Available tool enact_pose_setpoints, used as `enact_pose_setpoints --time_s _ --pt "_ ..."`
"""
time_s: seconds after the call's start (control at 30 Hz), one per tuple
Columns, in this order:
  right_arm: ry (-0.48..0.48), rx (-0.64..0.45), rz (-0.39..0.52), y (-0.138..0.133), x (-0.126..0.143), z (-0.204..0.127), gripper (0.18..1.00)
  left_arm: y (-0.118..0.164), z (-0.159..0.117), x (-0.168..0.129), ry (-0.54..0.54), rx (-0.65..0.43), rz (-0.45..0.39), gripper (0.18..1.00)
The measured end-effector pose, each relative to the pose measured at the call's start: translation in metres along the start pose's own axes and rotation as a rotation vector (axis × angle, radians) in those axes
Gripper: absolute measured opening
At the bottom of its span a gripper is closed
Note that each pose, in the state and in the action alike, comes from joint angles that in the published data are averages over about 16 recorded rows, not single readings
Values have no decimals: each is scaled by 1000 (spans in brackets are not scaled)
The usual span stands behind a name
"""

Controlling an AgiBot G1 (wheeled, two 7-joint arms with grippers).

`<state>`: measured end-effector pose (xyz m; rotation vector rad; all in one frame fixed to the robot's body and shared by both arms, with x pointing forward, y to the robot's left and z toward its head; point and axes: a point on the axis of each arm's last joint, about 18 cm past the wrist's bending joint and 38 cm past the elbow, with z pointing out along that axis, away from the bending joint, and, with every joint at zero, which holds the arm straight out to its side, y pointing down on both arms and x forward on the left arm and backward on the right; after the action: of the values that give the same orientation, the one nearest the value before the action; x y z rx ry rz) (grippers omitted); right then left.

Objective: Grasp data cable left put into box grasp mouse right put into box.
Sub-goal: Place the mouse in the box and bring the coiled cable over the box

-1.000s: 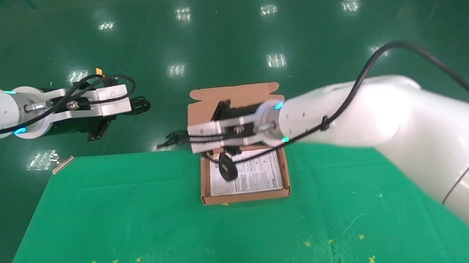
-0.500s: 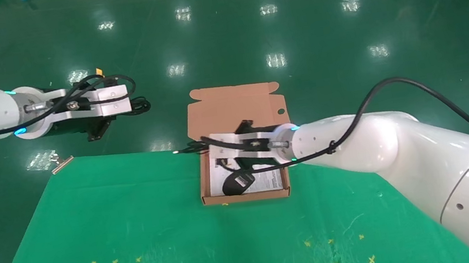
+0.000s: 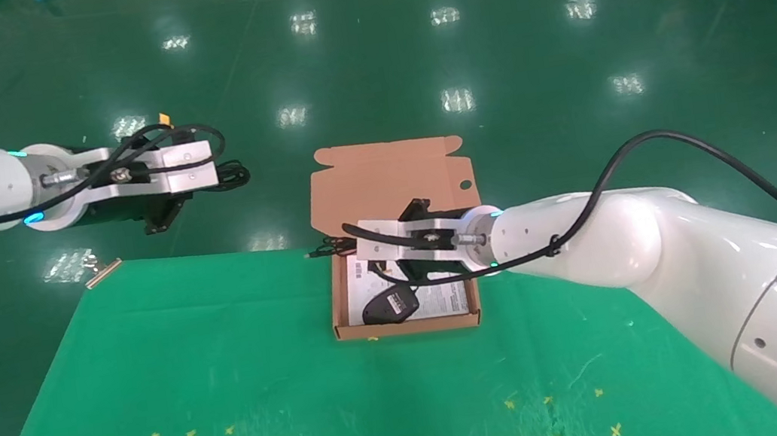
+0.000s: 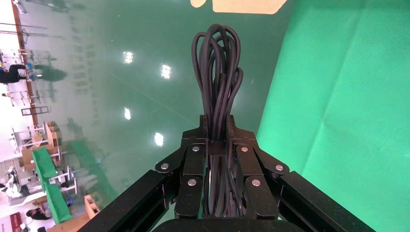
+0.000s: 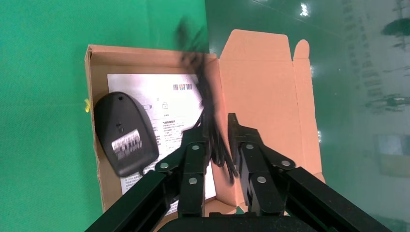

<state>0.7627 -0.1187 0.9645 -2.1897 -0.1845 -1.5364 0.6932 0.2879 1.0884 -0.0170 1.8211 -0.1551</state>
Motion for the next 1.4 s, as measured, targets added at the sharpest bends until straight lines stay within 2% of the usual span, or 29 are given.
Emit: enact_pose_setpoints --time_s 0.23,0.5,0.97,1.2,1.4 --pt "1 2 1 0 1 -1 276 -1 0 0 1 2 0 245" --pt "41 -20 -28 10 14 -7 389 -19 9 10 7 44 19 244" --pt "190 -190 -131 63 79 -38 687 -90 56 62 34 202 78 244" --pt "253 -282 -152 92 111 -63 836 -125 83 94 50 266 95 244" --pt "285 -330 -159 109 129 -82 925 -145 103 121 61 303 107 244"
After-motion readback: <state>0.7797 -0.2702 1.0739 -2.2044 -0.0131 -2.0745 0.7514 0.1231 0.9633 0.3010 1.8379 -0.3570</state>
